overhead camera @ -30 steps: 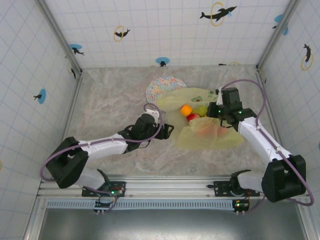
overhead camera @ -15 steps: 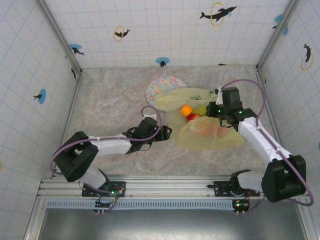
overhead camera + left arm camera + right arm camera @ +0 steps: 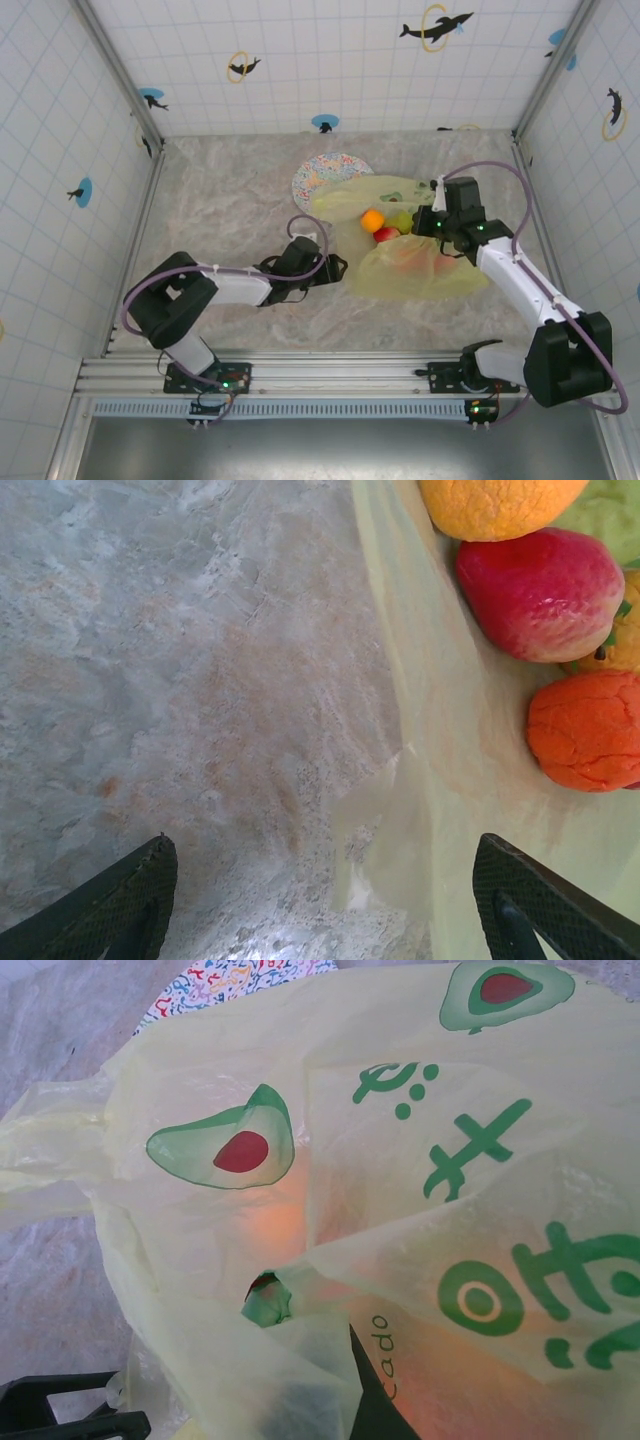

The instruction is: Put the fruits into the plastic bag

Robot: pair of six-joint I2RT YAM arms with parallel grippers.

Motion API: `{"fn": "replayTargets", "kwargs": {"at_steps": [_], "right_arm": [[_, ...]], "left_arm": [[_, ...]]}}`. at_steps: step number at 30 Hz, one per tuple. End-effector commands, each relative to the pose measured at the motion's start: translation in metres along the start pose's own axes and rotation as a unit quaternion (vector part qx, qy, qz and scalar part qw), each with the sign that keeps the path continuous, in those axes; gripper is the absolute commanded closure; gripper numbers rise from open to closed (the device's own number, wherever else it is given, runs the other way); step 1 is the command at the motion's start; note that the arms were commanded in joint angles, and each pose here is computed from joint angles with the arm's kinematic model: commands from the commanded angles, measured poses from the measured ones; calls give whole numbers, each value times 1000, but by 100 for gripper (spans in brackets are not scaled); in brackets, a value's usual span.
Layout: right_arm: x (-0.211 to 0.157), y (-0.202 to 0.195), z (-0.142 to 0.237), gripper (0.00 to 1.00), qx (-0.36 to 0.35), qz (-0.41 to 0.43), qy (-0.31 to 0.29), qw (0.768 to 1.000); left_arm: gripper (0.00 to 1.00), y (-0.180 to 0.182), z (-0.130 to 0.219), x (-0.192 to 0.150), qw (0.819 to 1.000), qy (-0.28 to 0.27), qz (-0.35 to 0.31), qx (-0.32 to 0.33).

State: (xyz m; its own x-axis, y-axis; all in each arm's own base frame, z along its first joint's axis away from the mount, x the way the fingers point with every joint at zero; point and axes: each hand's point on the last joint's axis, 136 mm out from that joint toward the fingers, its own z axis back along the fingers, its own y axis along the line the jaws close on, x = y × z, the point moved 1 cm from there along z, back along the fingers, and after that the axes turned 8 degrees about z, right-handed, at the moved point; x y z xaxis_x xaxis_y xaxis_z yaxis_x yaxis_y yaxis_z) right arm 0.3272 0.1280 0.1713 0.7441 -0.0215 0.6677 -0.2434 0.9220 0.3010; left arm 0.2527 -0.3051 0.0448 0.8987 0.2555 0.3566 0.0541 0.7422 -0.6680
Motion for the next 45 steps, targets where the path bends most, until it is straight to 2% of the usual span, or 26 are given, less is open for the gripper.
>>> {"fn": "replayTargets", "kwargs": {"at_steps": [1, 7, 13, 18, 23, 26, 31, 40, 45], "right_arm": [[3, 2, 4, 100, 4, 0, -15, 1000], [3, 1, 4, 100, 3, 0, -13, 1000], [2, 0, 4, 100, 0, 0, -12, 1000], [4, 1, 2, 100, 1, 1, -11, 1000], [11, -2, 8, 100, -12, 10, -14, 1000], [16, -5, 15, 100, -22, 13, -22, 999], [27, -9, 27, 100, -31, 14, -37, 999], [44, -13, 52, 100, -49, 18, -61, 997], [62, -12, 71, 100, -59, 27, -80, 995]], "left_arm": [[23, -8, -7, 1, 1000, 5, 8, -14], [36, -29, -20, 2, 998, 22, 3, -51], [60, -43, -27, -2, 996, 38, 5, -84], [83, -51, -26, 0, 994, 39, -13, -98], [96, -69, -8, 11, 991, 28, -39, -123], [100, -87, 8, 16, 986, 28, -48, -155], [100, -125, 32, 29, 976, 19, -67, -207], [100, -165, 56, 42, 963, 20, -66, -260], [100, -192, 76, 55, 956, 9, -104, -275]]}}
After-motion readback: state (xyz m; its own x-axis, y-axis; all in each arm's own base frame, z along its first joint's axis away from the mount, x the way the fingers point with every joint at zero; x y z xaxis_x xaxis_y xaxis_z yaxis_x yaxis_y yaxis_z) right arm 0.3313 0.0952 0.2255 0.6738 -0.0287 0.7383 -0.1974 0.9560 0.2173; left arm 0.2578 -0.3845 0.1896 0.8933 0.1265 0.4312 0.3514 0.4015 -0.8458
